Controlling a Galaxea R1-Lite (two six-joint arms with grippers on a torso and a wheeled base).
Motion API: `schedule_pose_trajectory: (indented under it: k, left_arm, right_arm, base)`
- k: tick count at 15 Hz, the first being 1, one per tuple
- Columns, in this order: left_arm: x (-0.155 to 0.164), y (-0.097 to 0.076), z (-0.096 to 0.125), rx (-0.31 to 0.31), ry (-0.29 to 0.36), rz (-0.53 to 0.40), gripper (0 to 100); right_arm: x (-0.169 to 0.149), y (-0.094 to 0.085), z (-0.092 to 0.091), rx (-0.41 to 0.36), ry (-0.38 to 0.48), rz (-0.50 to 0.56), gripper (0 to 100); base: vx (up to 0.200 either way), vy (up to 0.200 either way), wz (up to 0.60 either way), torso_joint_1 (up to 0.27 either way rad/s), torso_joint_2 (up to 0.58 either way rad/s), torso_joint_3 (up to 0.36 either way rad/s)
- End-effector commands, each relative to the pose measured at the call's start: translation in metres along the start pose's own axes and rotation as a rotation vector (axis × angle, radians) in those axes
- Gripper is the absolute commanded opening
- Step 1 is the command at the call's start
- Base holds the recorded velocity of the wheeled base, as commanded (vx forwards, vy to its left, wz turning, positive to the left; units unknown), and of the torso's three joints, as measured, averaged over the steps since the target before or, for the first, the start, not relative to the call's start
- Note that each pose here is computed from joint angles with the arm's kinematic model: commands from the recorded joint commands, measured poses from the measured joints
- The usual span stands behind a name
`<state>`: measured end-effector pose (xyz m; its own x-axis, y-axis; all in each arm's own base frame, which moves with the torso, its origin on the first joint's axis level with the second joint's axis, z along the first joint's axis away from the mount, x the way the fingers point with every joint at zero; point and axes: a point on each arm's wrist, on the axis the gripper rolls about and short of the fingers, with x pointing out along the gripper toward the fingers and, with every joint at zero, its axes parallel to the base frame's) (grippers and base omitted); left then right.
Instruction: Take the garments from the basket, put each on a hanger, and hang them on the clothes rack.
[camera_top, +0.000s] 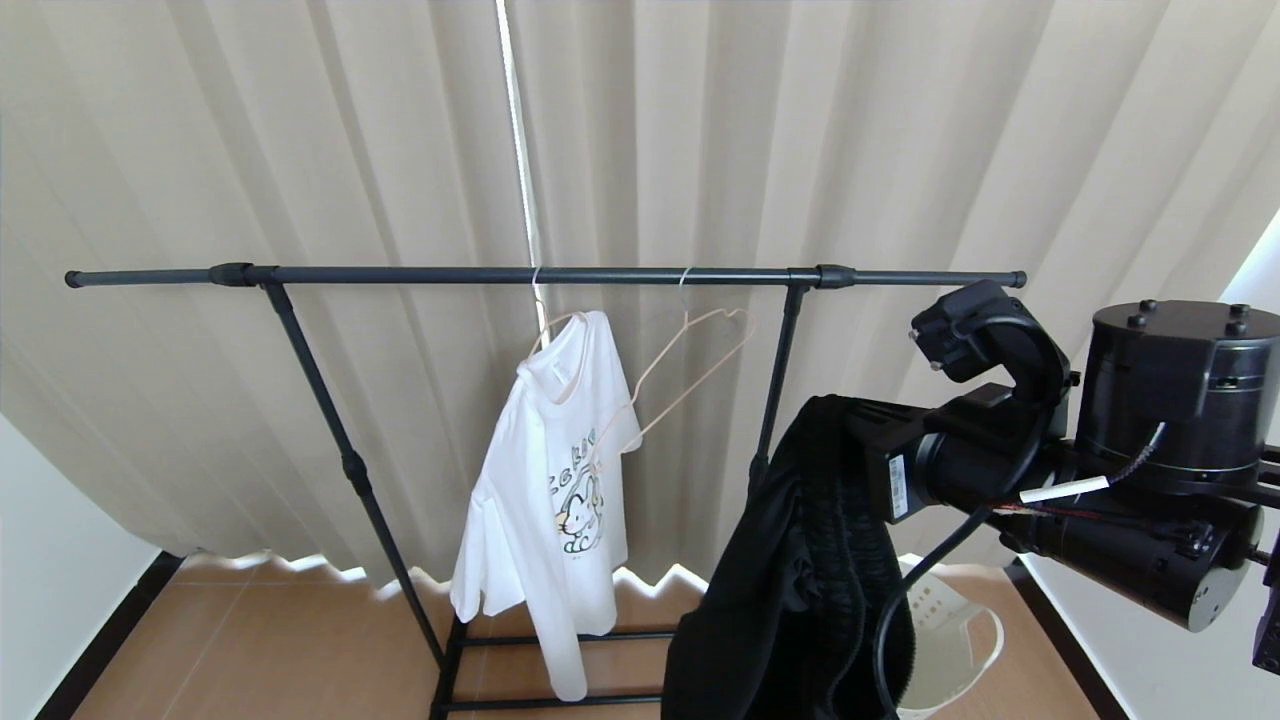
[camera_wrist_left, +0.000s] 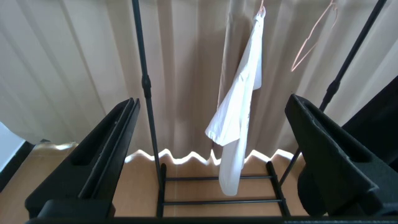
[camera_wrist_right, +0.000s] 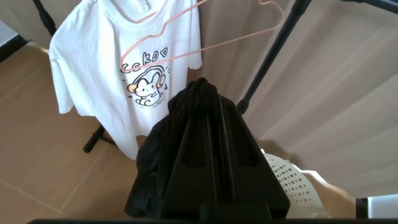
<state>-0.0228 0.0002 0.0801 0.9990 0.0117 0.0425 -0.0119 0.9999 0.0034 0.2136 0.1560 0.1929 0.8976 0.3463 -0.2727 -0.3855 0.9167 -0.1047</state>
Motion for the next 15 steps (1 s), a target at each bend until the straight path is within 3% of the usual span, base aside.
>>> schedule_pose_trajectory:
  k: [1, 15]
  left_arm:
    - [0.0000, 0.0000, -0.0001, 0.001, 0.001, 0.001, 100]
    - [0.0001, 0.0002, 0.0000, -0.010, 0.001, 0.008, 100]
  right_arm:
    - [0.0022, 0.0009, -0.0026, -0.004, 0.011, -0.003, 0]
    - [0.0003, 0.0046, 0.0031, -0.001, -0.011, -0.001, 0]
  base:
    - [0.000, 0.000, 0.00, 0.000, 0.00, 0.000]
    - [0.000, 0.000, 0.00, 0.000, 0.00, 0.000]
